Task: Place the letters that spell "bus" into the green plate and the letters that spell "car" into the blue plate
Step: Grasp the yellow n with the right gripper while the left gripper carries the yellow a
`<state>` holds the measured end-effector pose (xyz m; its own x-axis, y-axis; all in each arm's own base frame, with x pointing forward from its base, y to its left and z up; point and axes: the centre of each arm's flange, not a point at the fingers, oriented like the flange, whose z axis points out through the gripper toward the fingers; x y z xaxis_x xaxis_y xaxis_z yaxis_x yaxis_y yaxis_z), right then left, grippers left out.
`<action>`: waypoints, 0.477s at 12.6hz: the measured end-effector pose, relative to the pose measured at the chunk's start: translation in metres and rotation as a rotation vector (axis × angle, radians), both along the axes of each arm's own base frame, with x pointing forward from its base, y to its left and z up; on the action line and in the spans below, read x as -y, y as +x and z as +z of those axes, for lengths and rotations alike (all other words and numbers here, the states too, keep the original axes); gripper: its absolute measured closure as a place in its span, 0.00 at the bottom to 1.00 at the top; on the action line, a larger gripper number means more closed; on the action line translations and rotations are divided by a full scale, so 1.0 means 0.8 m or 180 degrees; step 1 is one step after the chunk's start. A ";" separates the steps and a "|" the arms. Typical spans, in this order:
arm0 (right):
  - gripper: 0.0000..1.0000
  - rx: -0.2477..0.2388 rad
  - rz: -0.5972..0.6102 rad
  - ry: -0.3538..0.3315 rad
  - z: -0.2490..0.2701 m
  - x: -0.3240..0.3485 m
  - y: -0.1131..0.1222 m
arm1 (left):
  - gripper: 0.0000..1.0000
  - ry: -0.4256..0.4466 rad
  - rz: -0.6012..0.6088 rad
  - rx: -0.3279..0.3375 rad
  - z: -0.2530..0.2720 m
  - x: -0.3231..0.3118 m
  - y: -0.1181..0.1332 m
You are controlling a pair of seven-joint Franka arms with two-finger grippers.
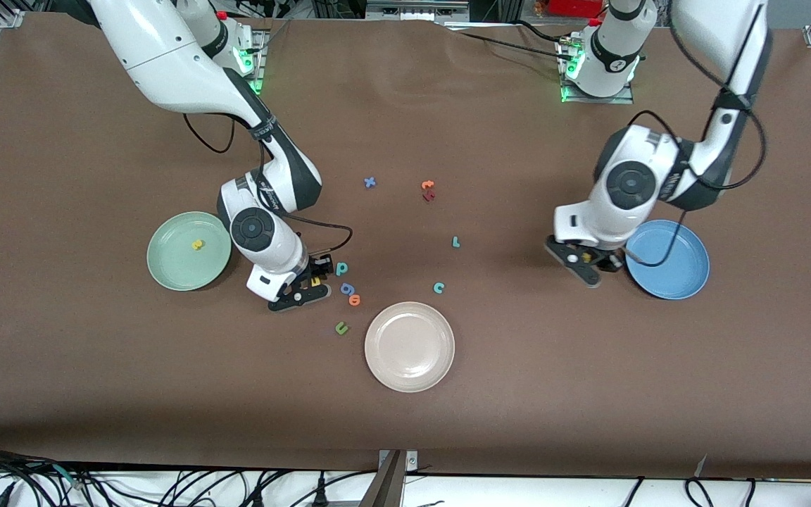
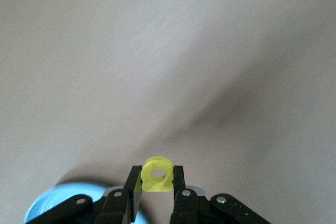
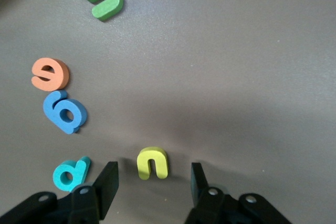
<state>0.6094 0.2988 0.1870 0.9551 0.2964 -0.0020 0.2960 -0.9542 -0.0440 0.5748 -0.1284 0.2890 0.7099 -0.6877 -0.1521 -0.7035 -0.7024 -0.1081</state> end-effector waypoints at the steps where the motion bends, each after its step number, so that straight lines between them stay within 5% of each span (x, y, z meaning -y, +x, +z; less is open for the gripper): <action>1: 0.41 -0.0003 0.0006 -0.0001 -0.001 0.000 0.000 | 0.72 0.0039 0.0101 -0.0030 0.006 -0.030 0.003; 6: 0.57 -0.0039 0.0020 -0.0012 -0.011 0.000 -0.003 | 0.72 -0.0009 0.0819 -0.0196 -0.002 -0.170 0.003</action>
